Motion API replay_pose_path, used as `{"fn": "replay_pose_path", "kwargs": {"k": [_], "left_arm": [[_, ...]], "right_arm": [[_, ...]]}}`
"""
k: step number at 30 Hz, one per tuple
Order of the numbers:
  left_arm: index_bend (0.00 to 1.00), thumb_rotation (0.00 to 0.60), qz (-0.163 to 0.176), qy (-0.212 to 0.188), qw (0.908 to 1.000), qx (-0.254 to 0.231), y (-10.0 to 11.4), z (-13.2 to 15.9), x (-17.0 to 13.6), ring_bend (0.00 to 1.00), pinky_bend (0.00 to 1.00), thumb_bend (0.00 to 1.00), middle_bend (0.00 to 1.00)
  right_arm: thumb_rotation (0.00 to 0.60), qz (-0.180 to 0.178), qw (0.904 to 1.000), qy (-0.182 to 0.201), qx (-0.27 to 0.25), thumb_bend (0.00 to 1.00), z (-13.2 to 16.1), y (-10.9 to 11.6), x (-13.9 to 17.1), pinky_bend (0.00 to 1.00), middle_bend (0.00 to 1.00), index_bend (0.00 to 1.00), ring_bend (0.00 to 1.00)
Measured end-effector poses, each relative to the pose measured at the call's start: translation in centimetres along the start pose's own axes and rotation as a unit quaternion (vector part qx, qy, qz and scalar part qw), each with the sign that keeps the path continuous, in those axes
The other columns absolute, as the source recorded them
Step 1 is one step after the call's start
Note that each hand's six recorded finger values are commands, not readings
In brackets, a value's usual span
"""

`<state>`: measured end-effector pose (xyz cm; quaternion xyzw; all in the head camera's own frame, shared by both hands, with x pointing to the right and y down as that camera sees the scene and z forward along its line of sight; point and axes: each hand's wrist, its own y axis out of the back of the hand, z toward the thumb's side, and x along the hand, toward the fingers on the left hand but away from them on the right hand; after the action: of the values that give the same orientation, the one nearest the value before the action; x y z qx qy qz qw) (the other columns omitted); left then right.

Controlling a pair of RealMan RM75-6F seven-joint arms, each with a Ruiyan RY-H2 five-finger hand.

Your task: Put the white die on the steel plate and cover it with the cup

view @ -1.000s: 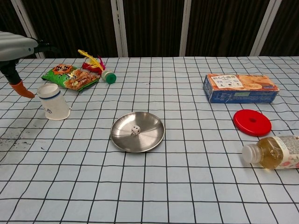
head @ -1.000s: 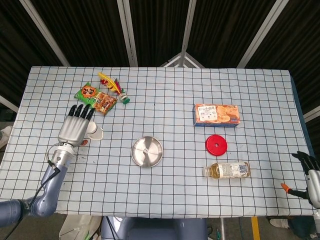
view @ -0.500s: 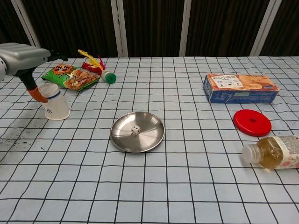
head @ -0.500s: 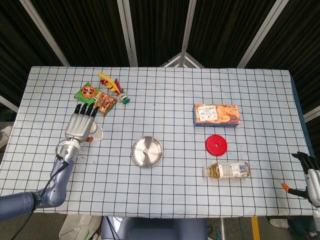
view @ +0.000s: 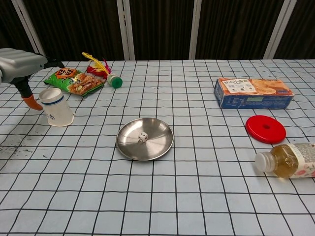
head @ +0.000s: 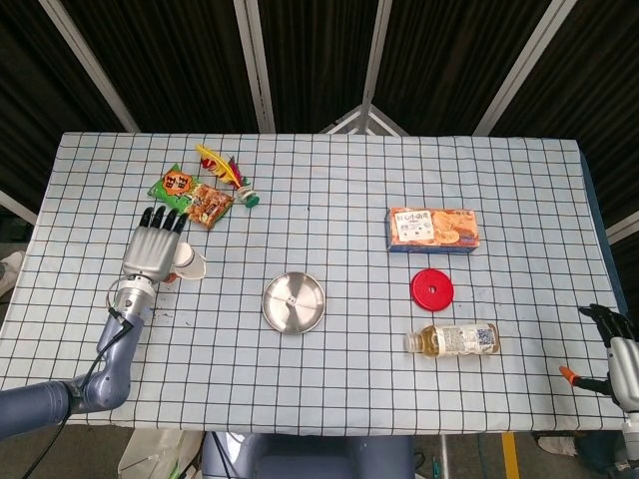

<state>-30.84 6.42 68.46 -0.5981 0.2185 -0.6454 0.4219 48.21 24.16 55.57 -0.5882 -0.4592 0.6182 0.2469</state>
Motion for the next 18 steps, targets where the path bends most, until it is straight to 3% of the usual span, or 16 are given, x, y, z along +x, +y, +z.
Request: {"fn": "replay_pose_path", "kwargs": {"k": [12, 18], "left_arm": [[0.22, 0.600, 0.002, -0.006, 1.0000, 0.002, -0.31, 0.17, 0.23, 0.09, 0.12, 0.39, 0.19], [0.26, 0.600, 0.004, -0.007, 1.0000, 0.003, -0.28, 0.28, 0.26, 0.11, 0.13, 0.52, 0.20]], "right_arm": [[0.600, 0.003, 1.0000, -0.001, 0.002, 0.10, 0.05, -0.18, -0.09, 0.01, 0.17, 0.21, 0.14], [0.600, 0.003, 1.0000, -0.002, 0.002, 0.10, 0.05, -0.17, -0.11, 0.01, 0.18, 0.21, 0.14]]}}
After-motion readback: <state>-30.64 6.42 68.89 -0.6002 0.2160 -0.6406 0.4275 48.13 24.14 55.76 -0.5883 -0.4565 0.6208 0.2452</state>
